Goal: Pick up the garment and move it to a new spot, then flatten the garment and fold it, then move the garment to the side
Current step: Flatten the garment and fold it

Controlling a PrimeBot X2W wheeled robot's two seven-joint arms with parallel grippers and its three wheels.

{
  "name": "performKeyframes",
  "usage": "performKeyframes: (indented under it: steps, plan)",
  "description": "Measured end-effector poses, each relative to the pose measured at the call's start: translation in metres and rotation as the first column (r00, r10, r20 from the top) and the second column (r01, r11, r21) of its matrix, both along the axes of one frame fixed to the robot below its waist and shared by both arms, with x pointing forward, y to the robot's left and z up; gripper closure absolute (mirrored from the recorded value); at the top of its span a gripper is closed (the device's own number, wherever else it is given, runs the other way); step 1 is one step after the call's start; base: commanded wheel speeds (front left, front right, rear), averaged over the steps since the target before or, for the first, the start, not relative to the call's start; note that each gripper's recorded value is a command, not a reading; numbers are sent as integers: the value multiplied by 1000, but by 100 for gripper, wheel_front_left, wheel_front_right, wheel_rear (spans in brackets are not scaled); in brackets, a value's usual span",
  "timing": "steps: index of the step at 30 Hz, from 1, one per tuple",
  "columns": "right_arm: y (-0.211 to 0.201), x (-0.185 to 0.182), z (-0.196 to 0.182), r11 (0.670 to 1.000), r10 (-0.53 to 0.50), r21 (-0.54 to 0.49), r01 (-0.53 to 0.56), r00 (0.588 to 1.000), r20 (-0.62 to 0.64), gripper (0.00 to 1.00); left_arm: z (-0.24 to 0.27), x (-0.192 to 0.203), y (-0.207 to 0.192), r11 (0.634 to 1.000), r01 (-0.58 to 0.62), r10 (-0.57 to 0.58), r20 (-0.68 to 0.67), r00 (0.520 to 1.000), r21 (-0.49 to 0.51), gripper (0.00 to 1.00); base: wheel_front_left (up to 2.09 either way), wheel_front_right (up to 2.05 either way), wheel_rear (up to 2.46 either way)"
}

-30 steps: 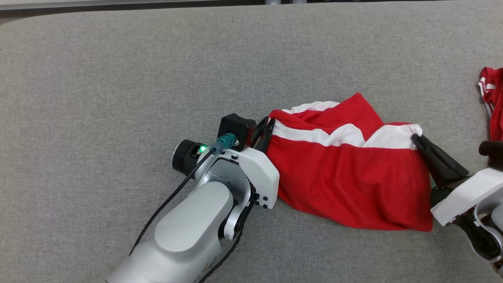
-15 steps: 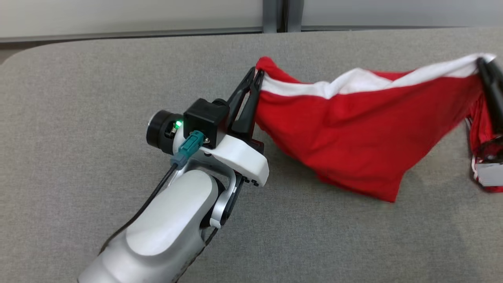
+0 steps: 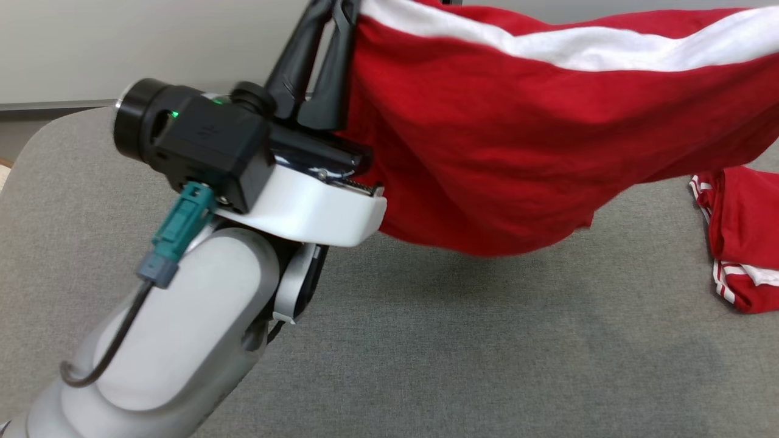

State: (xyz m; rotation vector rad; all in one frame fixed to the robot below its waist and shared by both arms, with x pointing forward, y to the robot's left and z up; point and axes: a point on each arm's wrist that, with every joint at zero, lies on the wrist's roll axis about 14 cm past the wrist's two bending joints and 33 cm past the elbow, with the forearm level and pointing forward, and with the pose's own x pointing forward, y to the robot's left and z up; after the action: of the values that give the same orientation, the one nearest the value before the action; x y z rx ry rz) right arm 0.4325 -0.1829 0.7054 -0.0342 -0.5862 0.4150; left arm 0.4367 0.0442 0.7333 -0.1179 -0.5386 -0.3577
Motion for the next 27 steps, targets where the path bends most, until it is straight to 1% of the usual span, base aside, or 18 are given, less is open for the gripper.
performKeyframes:
  steps: [4,8,11,15,19,23,25,27]
  plan:
    - [4,5,8,1000,16,6,-16,1000,8,100,14,-1,9,1000,-24,24,32,999,-20,100,0,0,0]
    - [11,23,8,999,43,11,-43,999,-12,100,14,11,8,999,-26,27,26,999,-26,100,0,0,0]
    - [19,52,12,997,73,15,-73,997,-29,100,11,41,8,999,-34,34,8,999,-29,100,0,0,0]
    - [30,86,20,995,103,14,-103,994,-34,100,15,76,9,998,-49,50,22,999,-49,100,0,0,0]
    - [49,121,22,992,128,8,-128,991,-47,100,10,114,20,993,-93,94,15,995,-71,100,0,0,0]
    - [69,153,7,990,138,11,-138,984,-110,100,-14,148,33,986,-144,138,-71,988,-80,100,0,0,0]
    - [74,169,-14,992,129,31,-125,975,-183,100,-42,164,41,982,-176,163,-159,974,-70,100,0,0,0]
    - [81,180,-42,992,122,45,-114,956,-268,100,-76,175,47,978,-199,178,-260,949,-58,100,0,0,0]
